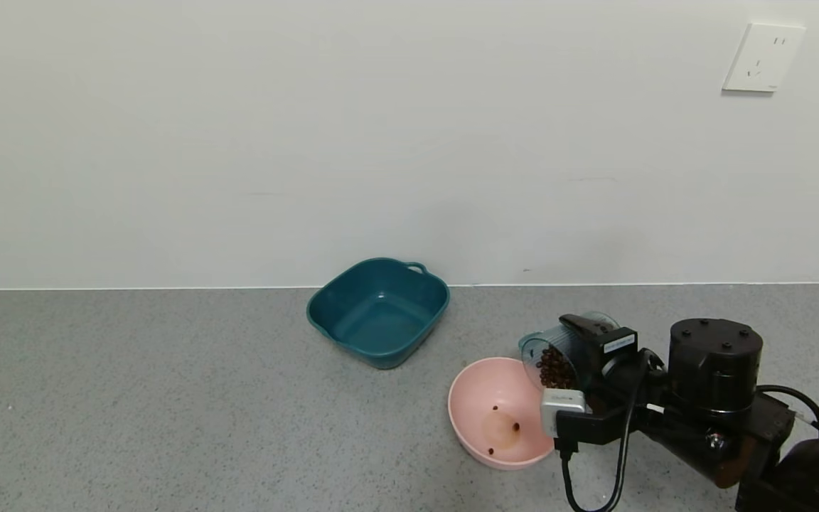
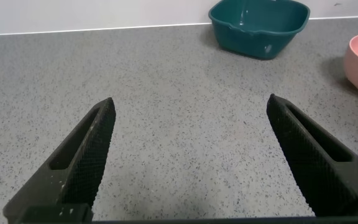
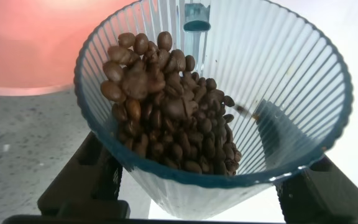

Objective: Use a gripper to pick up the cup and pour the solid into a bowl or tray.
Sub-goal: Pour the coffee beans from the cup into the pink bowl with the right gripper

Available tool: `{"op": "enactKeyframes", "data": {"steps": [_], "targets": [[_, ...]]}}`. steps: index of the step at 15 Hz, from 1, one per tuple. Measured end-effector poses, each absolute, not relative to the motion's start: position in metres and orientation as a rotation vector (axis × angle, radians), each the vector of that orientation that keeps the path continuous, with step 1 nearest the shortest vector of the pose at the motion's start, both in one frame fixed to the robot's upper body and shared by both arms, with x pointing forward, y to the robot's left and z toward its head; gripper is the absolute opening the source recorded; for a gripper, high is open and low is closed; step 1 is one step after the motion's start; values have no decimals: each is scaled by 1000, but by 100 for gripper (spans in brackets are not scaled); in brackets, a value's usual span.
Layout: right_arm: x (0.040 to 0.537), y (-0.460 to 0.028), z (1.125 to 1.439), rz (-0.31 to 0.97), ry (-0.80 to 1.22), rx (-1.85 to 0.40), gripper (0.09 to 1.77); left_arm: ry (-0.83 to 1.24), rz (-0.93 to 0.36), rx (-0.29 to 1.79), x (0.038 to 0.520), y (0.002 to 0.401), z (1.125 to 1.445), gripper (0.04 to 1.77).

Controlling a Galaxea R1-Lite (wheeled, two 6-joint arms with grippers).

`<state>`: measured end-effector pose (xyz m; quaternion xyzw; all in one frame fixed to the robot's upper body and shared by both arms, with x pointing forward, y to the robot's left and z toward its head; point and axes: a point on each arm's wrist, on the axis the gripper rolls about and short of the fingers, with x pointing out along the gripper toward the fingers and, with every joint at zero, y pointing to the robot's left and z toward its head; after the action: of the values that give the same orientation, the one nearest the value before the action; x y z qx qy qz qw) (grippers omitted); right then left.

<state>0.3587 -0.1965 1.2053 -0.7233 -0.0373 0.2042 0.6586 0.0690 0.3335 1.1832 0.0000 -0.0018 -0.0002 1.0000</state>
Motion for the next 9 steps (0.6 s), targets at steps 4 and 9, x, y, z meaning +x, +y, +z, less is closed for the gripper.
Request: {"op": "enactKeyframes", "data": {"steps": [4,9], "targets": [[359,-196,1207,447,-110,-1670,137,-4,0,0,69,334,1183,175],[358,-191,1209,436,-122,-1714,137,-4,0,0,69,334,1183,175]]}}
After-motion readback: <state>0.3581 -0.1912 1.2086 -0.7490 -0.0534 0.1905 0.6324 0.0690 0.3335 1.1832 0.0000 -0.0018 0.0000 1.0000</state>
